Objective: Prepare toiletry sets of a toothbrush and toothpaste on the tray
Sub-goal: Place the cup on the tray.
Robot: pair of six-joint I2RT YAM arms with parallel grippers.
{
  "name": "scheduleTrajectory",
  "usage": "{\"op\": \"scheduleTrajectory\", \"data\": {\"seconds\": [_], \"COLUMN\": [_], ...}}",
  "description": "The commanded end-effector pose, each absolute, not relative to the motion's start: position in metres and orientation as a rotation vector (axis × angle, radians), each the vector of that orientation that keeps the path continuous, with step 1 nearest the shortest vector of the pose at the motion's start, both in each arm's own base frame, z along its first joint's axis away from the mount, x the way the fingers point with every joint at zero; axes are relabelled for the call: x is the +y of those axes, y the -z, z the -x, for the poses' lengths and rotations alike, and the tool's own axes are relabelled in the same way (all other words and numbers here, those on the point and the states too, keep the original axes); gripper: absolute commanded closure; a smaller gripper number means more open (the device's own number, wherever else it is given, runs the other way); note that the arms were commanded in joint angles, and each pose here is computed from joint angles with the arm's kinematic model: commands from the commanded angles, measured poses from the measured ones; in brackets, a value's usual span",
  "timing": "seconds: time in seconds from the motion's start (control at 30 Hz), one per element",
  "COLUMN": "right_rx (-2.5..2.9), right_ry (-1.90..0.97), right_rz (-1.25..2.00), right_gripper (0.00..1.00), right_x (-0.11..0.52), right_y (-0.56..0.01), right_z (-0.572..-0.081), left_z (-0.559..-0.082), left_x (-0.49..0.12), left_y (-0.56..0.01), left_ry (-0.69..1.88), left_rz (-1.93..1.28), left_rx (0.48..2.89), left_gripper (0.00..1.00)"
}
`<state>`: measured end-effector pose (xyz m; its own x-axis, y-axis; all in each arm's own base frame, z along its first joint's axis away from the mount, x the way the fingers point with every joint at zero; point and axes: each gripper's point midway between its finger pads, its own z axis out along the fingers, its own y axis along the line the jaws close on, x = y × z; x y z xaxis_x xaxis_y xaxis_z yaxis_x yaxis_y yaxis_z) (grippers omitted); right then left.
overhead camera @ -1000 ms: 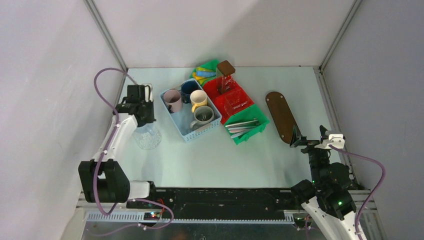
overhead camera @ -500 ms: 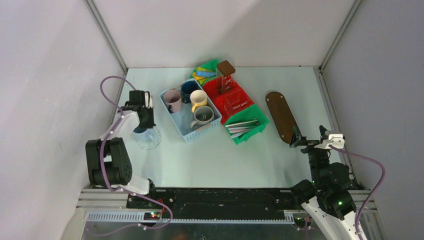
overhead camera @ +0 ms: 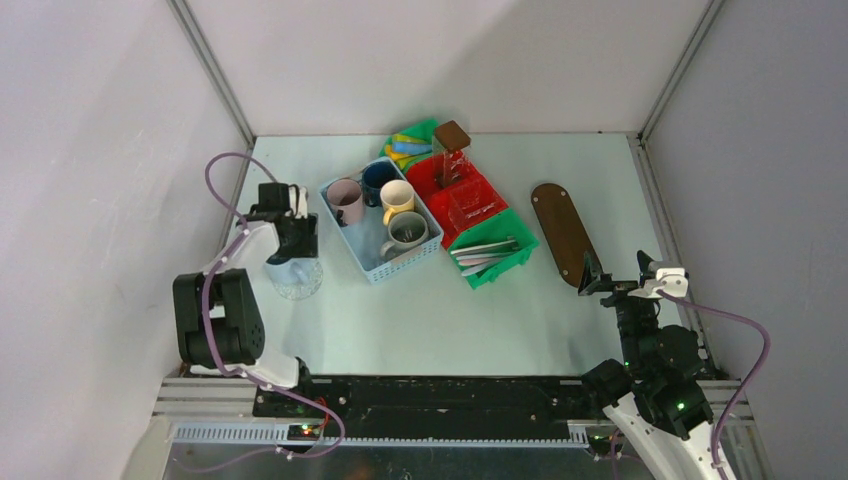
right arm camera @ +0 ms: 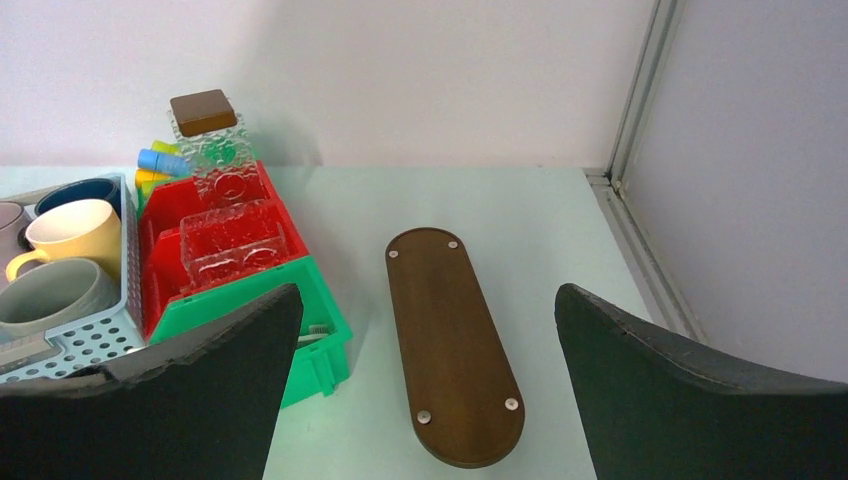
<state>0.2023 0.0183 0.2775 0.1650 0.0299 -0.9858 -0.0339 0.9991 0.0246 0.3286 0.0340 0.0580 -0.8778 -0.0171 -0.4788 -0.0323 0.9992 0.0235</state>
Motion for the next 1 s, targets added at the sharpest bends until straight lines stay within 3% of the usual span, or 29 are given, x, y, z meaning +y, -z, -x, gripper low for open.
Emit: {"op": "scheduleTrajectory", "data": {"seconds": [0.0,0.13,0.4,0.63,0.97], "right_rx": [1.273,1.273,1.273,1.275,1.271], "right_ry": [-0.095,-0.095,-0.107,-0.141,-0.189], "right_rz": [-0.053,-0.054,-0.051,-0.015,0.015], "right_gripper": [0.00,0.00,0.00,0.00,0.00], "right_x": [0.008,0.008,0.011,0.021,0.031], "right_y": [-0.303,-0.303,-0.302,-0.300,-0.300], "right_z": [-0.184,-0.184,-0.185,-0.186,-0.185], "left_z": [-0.346,-0.354,-0.349,-0.339,-0.350], "left_x": [0.034,0.035,0.064,0.078,0.082], "left_y": [-0.106,-0.141,-0.181,-0.180,-0.158], "left_ry": [-0.022,-0.009,-0.085,-0.127,-0.118], "left_rz": [0.137,0.323,0.990,1.434,1.796], "left_rx": [2.492,2.383,2.113,1.912,1.685], "left_gripper": [0.22,0.02,0.00,0.14,0.26]}}
